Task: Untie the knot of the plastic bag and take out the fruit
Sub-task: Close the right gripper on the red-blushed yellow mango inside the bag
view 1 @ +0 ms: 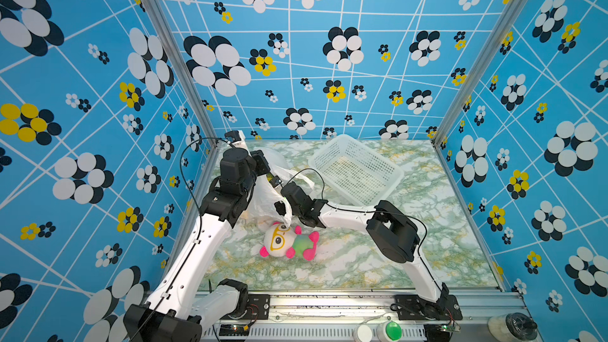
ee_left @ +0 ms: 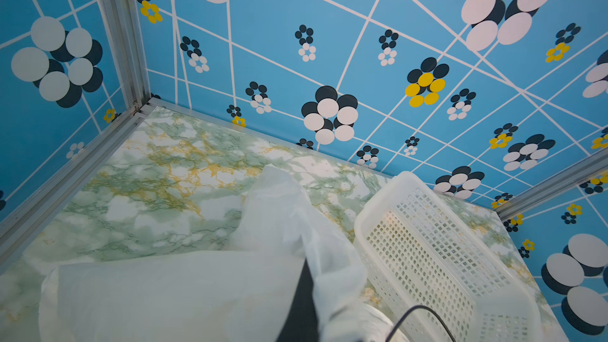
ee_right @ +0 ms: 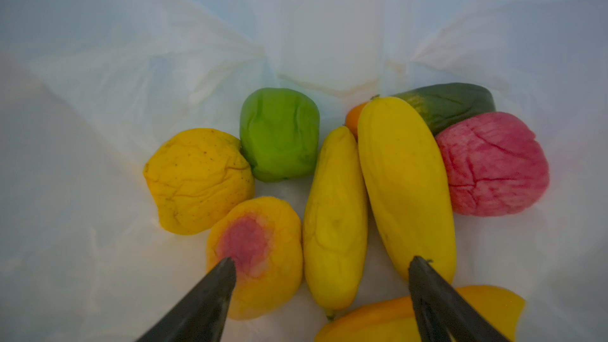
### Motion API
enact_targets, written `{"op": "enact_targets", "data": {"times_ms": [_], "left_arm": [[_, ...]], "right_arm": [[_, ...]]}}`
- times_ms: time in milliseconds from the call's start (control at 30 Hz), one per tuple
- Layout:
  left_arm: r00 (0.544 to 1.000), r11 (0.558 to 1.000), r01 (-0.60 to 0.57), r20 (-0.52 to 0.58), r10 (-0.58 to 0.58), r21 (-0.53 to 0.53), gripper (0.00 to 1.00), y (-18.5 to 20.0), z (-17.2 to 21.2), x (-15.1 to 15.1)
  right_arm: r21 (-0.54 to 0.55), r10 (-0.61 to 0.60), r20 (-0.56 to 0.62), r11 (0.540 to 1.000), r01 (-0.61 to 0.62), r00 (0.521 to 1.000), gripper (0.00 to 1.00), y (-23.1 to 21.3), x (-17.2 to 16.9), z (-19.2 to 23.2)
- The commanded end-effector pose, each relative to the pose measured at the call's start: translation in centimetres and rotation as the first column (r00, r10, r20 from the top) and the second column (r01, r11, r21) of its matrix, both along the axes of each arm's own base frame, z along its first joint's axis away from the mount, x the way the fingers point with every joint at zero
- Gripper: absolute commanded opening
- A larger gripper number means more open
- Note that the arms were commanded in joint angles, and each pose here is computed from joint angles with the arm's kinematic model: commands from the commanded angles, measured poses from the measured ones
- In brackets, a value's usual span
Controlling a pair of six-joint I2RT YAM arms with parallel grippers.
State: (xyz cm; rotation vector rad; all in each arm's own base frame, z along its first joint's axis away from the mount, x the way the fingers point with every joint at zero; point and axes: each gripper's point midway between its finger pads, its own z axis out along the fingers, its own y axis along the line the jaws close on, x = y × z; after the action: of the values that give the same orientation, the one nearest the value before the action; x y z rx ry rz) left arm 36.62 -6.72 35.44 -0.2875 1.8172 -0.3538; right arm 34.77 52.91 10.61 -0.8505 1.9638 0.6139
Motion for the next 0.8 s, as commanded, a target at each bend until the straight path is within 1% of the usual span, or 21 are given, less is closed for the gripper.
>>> {"op": "enact_targets", "data": {"times_ms": [0,67,200,267,367,600,667,767], "left_arm": [[0.997,0.999,0.048,0.058,-0.049,0.012,0.0,-0.5,2.4,-1.6],[0.997,0.998,0.055,0.057,-0.056,0.014,0.0,-0.5,2.2,-1.8],[0.998,0.998,0.059,0.017,-0.059,0.007,0.0,-0.8,0.9,-1.2],[0.998,0.998,0.064,-0.003,-0.064,0.011,0.0,-1.0,0.3,-0.6],[0.998,0.998,0.054,-0.031,-0.054,0.024,0.0,-0.9,-0.2,0.1],[0.997,0.999,0.043,-0.063,-0.041,0.026,0.0,-0.6,-1.2,1.1],[0.997,0.998,0.053,-0.062,-0.051,0.019,0.0,-0.7,-1.3,1.1],[0.997,0.998,0.054,-0.053,-0.054,0.016,0.0,-0.7,-1.1,1.1]], "right_arm": [[-0.002,0.09,-0.078,0.996,-0.091,0.993,0.93,1.4,-1.5,-1.5],[-0.047,0.081,-0.116,0.995,-0.087,0.99,0.98,1.5,-1.6,-3.0],[-0.138,0.042,-0.156,0.988,-0.063,0.987,0.99,1.1,-1.3,-5.5],[-0.157,0.066,-0.172,0.983,-0.094,0.983,0.99,1.2,-1.9,-6.6],[-0.172,0.111,-0.183,0.975,-0.143,0.977,0.99,1.5,-3.1,-7.2],[-0.151,0.218,-0.167,0.958,-0.243,0.962,0.99,2.7,-5.3,-6.0],[-0.147,0.222,-0.173,0.957,-0.248,0.96,0.99,3.1,-5.5,-6.0],[-0.168,0.203,-0.197,0.957,-0.237,0.959,0.99,3.4,-5.2,-7.3]]}}
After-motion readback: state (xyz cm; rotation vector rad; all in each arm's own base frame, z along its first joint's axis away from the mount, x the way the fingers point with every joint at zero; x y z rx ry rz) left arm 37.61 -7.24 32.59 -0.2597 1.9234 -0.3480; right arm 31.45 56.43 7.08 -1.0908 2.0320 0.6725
